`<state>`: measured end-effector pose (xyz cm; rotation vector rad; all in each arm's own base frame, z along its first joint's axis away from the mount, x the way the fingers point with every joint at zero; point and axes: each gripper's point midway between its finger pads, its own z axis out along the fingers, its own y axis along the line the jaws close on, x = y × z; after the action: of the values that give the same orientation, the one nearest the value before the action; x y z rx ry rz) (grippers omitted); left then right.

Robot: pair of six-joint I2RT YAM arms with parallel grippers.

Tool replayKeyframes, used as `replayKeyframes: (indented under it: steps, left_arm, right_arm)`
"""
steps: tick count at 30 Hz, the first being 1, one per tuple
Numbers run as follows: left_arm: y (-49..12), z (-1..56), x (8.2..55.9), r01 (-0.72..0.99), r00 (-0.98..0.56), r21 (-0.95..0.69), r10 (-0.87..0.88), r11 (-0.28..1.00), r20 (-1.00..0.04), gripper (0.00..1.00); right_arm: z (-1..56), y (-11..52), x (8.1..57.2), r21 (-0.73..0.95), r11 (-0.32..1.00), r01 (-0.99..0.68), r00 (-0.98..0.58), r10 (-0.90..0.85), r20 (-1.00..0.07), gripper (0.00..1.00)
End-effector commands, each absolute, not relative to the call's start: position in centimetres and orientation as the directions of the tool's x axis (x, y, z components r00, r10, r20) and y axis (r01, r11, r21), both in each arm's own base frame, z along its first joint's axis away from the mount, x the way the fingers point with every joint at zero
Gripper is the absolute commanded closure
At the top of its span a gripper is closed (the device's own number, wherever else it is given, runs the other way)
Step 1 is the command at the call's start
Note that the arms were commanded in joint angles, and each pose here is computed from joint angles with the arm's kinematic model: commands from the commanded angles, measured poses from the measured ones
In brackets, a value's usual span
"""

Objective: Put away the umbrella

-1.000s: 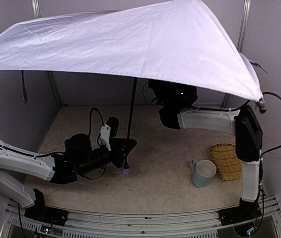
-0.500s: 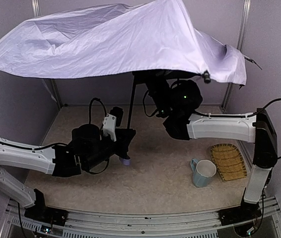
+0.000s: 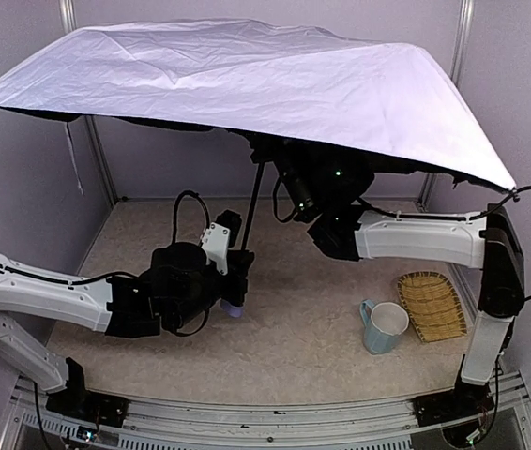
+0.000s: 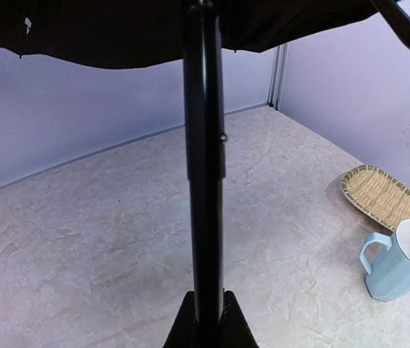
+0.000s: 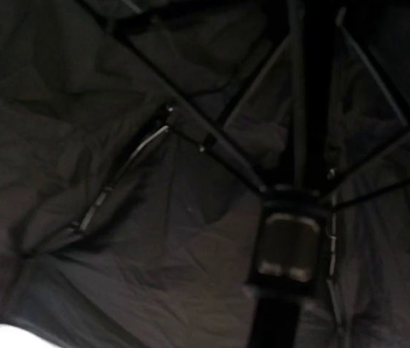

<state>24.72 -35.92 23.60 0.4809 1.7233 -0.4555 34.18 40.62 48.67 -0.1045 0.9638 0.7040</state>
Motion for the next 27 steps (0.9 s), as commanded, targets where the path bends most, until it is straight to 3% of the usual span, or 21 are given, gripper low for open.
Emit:
replayKeyframes:
  steps: [1,2,7,10,12,15,21,25,27]
  left_arm:
    - [-36.2,27.0,25.1,0.523,-0.125,-0.059,0.008,0.85,-0.992,1.0]
    - [-36.1,26.9,25.1,0.522,-0.126,-0.057,0.011,0.851,-0.992,1.0]
    - [-36.6,27.2,24.5,0.566,-0.115,-0.067,-0.002,0.822,-0.993,1.0]
    - [-37.2,27.1,23.2,0.649,-0.087,-0.06,-0.004,0.759,-0.996,1.0]
    - [-37.3,27.1,22.0,0.718,-0.044,-0.046,-0.02,0.694,-0.999,0.83]
    - [-37.3,27.6,20.5,0.797,0.009,-0.03,-0.061,0.603,-0.998,0.68]
    - [-37.2,26.5,20.9,0.847,-0.043,-0.074,-0.07,0.526,-0.997,0.48]
    - [-37.6,26.2,20.2,0.881,-0.057,-0.085,-0.074,0.466,-0.996,0.39]
    - [-37.7,25.6,20.5,0.88,-0.076,-0.098,-0.067,0.465,-0.995,0.42]
  right_arm:
    - [49.9,40.0,33.6,0.228,0.769,-0.597,0.364,0.512,-0.778,0.62]
    - [50.0,40.0,33.5,0.231,0.762,-0.605,0.358,0.52,-0.776,0.63]
    - [50.3,39.5,33.1,0.247,0.747,-0.618,0.35,0.543,-0.764,1.0]
    - [50.8,39.0,32.4,0.28,0.7,-0.657,0.314,0.592,-0.742,1.0]
    - [51.5,38.8,31.7,0.293,0.657,-0.695,0.287,0.626,-0.725,1.0]
    - [52.3,39.0,30.5,0.313,0.565,-0.764,0.221,0.684,-0.696,1.0]
    - [53.4,40.1,29.0,0.34,0.404,-0.849,0.091,0.747,-0.659,1.0]
    - [53.3,40.5,28.8,0.351,0.367,-0.862,0.06,0.76,-0.647,1.0]
    - [53.3,40.7,28.7,0.357,0.337,-0.871,0.035,0.768,-0.64,1.0]
